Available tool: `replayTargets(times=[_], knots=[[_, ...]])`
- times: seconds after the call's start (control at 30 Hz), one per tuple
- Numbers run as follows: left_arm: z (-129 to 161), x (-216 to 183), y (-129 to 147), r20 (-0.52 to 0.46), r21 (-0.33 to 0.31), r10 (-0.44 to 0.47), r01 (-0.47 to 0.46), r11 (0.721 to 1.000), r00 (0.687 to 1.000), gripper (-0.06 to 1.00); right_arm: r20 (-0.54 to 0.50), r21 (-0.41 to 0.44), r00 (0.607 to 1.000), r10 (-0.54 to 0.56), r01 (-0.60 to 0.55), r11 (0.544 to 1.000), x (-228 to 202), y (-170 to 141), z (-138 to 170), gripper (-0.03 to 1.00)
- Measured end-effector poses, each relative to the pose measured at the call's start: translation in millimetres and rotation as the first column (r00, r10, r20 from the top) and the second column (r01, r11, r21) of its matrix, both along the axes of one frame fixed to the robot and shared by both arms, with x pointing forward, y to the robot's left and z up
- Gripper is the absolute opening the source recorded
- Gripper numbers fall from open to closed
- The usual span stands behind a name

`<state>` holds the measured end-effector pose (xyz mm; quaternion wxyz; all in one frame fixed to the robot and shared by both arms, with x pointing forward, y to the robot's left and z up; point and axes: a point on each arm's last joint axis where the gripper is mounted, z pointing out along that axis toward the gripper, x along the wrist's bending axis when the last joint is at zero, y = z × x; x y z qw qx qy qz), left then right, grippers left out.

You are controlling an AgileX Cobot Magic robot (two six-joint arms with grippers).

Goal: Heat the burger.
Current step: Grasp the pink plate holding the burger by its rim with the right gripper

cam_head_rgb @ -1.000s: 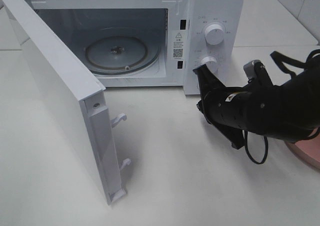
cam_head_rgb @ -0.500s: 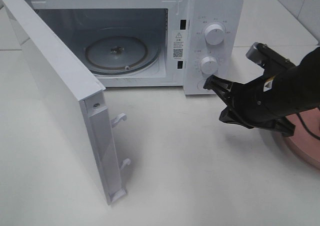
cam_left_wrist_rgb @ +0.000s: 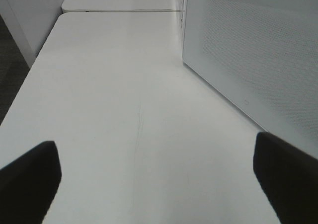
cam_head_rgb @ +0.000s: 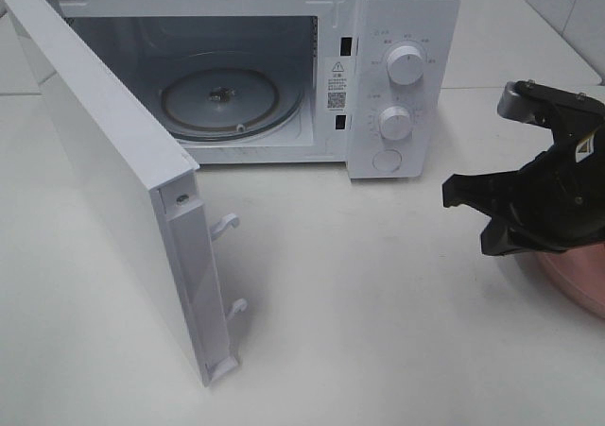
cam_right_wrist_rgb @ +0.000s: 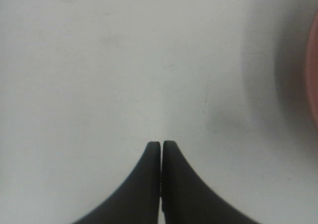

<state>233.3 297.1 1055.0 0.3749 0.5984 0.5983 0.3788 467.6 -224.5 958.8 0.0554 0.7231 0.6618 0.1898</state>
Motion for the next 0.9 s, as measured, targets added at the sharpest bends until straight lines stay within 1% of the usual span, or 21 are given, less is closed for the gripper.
replayTargets(times=[0.07, 0.17, 0.2, 0.23, 0.27, 0.3, 0.33, 0.37, 0.43, 0.53, 0.6, 0.7, 0.77, 0.8, 0.83, 0.87, 0.9], knots=[[0.0, 0.0, 0.0, 0.000, 0.000, 0.000, 0.000, 1.000, 1.000, 0.97, -0.065, -0.046, 0.992, 0.108, -0.111, 0.993, -2.5, -2.5, 7.6, 0.02], [0.0, 0.0, 0.0, 0.000, 0.000, 0.000, 0.000, 1.000, 1.000, 0.97, -0.075, -0.053, 0.988, 0.132, -0.137, 0.989, -2.4, -2.2, 9.9, 0.03], [0.0, 0.0, 0.0, 0.000, 0.000, 0.000, 0.000, 1.000, 1.000, 0.97, -0.095, -0.068, 0.977, 0.191, -0.197, 0.978, -1.7, -1.5, 14.9, 0.03], [0.0, 0.0, 0.0, 0.000, 0.000, 0.000, 0.000, 1.000, 1.000, 0.97, -0.102, -0.074, 0.971, 0.218, -0.226, 0.971, -0.6, -1.0, 18.5, 0.03], [0.0, 0.0, 0.0, 0.000, 0.000, 0.000, 0.000, 1.000, 1.000, 0.97, -0.102, -0.074, 0.971, 0.218, -0.226, 0.971, -0.6, -1.0, 18.5, 0.03], [0.0, 0.0, 0.0, 0.000, 0.000, 0.000, 0.000, 1.000, 1.000, 0.97, -0.114, -0.083, 0.958, 0.262, -0.272, 0.959, 0.8, -0.3, 23.9, 0.03], [0.0, 0.0, 0.0, 0.000, 0.000, 0.000, 0.000, 1.000, 1.000, 0.97, -0.119, -0.087, 0.951, 0.284, -0.295, 0.952, 1.6, 0.0, 27.0, 0.03], [0.0, 0.0, 0.0, 0.000, 0.000, 0.000, 0.000, 1.000, 1.000, 0.97, -0.119, -0.087, 0.951, 0.284, -0.295, 0.952, 1.6, 0.0, 27.0, 0.03], [0.0, 0.0, 0.0, 0.000, 0.000, 0.000, 0.000, 1.000, 1.000, 0.97, -0.133, -0.106, 0.934, 0.330, -0.345, 0.933, 6.1, -3.6, 37.5, 0.03], [0.0, 0.0, 0.0, 0.000, 0.000, 0.000, 0.000, 1.000, 1.000, 0.97, -0.136, -0.114, 0.934, 0.331, -0.346, 0.931, 7.8, -6.3, 40.2, 0.03], [0.0, 0.0, 0.0, 0.000, 0.000, 0.000, 0.000, 1.000, 1.000, 0.97, -0.150, -0.154, 0.937, 0.315, -0.337, 0.929, 13.3, -19.7, 47.9, 0.05], [0.0, 0.0, 0.0, 0.000, 0.000, 0.000, 0.000, 1.000, 1.000, 0.97, -0.152, -0.167, 0.939, 0.307, -0.331, 0.929, 14.8, -23.8, 49.5, 0.05], [0.0, 0.0, 0.0, 0.000, 0.000, 0.000, 0.000, 1.000, 1.000, 0.97, -0.155, -0.210, 0.947, 0.282, -0.311, 0.927, 18.6, -37.9, 52.2, 0.10], [0.0, 0.0, 0.0, 0.000, 0.000, 0.000, 0.000, 1.000, 1.000, 0.97, -0.155, -0.210, 0.947, 0.282, -0.311, 0.927, 18.6, -37.9, 52.2, 0.10], [0.0, 0.0, 0.0, 0.000, 0.000, 0.000, 0.000, 1.000, 1.000, 0.97, -0.157, -0.222, 0.948, 0.276, -0.306, 0.926, 19.1, -41.4, 52.2, 0.12], [0.0, 0.0, 0.0, 0.000, 0.000, 0.000, 0.000, 1.000, 1.000, 0.97, -0.159, -0.229, 0.952, 0.262, -0.294, 0.928, 19.7, -46.1, 52.7, 0.18], [0.0, 0.0, 0.0, 0.000, 0.000, 0.000, 0.000, 1.000, 1.000, 0.97, -0.159, -0.229, 0.952, 0.262, -0.294, 0.928, 19.7, -46.1, 52.7, 0.18]])
